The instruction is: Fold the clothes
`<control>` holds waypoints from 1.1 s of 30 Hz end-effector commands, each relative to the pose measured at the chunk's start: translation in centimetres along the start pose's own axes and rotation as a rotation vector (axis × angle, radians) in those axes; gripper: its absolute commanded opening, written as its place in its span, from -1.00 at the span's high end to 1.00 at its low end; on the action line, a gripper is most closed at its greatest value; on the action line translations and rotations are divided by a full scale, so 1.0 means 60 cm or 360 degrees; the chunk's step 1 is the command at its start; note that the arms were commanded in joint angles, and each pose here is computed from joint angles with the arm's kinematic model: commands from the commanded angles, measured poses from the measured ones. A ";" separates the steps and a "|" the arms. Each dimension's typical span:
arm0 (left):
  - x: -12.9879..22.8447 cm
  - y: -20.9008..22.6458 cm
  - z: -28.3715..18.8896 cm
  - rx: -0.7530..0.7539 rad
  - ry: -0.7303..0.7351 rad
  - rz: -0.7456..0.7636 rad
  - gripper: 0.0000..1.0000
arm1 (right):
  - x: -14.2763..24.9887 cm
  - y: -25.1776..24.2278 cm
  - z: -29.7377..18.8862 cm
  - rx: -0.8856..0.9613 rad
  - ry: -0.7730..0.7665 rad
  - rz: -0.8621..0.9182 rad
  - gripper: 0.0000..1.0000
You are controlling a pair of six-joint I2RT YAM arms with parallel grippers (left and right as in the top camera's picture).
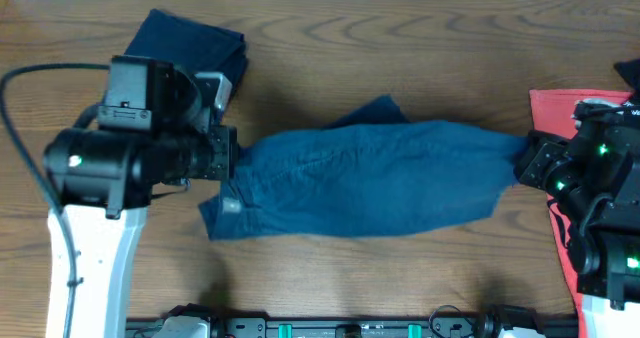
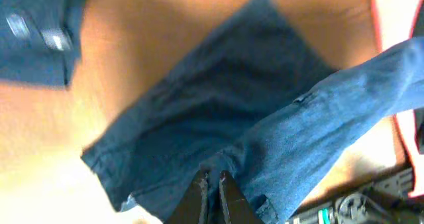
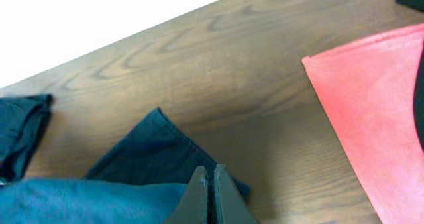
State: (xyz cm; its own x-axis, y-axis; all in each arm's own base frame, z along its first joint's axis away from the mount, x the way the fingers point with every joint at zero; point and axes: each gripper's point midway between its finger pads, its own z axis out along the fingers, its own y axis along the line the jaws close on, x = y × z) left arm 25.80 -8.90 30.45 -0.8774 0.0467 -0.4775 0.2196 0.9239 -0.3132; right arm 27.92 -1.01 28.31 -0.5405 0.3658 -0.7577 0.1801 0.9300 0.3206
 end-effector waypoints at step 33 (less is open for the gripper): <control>-0.190 -0.060 -0.198 -0.0096 -0.0803 0.0403 0.88 | -0.201 0.062 -0.165 0.0042 -0.0283 -0.0034 0.97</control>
State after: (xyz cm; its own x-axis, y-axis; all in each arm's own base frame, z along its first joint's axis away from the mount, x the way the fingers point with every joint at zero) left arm 23.61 -7.77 51.00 -0.3638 0.0546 -0.9299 0.3775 0.9213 -0.0936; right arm 22.47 -1.48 47.88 -0.2838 0.3373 -0.8976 0.1452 0.9404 0.3074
